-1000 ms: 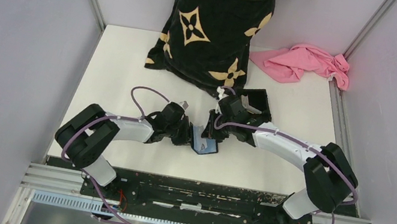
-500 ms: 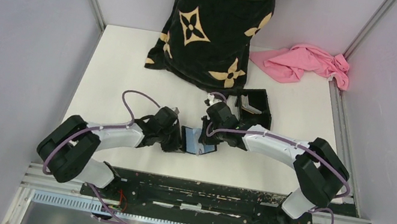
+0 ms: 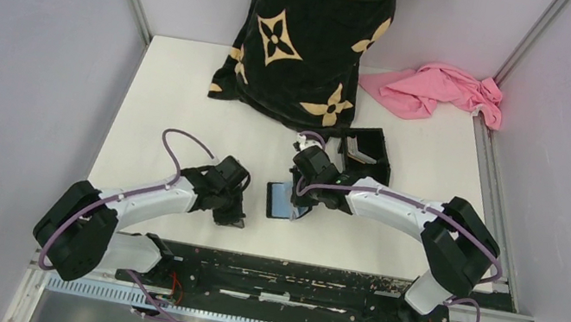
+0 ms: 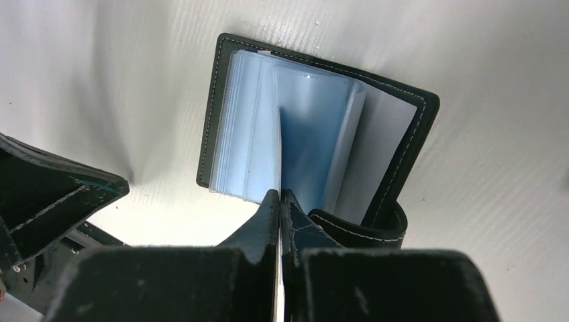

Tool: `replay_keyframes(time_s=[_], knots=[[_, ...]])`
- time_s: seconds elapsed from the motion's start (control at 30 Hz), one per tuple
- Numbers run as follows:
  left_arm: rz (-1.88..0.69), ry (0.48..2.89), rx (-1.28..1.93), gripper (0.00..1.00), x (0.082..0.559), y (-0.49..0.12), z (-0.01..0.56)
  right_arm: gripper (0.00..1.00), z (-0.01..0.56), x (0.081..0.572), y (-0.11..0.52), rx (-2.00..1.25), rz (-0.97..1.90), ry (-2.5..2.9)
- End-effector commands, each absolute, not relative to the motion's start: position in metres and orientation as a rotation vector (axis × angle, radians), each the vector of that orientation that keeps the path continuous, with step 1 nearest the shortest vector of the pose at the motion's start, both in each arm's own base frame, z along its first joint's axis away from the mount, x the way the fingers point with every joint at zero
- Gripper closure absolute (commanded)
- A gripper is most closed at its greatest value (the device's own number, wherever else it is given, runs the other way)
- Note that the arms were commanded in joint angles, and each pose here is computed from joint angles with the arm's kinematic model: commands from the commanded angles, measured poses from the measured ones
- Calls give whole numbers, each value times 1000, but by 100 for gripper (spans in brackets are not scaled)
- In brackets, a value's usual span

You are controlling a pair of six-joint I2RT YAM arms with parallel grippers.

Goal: Put the credit cards into the card holder
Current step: Open the card holder at the center of the board.

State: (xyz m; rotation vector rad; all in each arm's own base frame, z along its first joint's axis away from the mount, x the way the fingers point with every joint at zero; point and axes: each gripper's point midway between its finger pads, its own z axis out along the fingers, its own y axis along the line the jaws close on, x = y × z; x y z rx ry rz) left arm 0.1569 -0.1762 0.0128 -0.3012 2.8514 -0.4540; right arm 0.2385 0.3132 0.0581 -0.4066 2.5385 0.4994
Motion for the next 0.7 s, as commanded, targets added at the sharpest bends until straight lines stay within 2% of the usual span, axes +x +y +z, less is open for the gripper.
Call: replay_keyframes(time_s=[0.0, 0.23, 0.67], knots=[[-502, 2760, -239, 97, 181, -190, 48, 99, 71, 251, 318, -420, 470, 2489], [-654, 2687, -161, 96, 214, -229, 75, 99, 70, 249, 317, -422, 470, 2494], [-755, 2706, -149, 96, 239, -266, 60, 99, 71, 248, 317, -424, 473, 2500]])
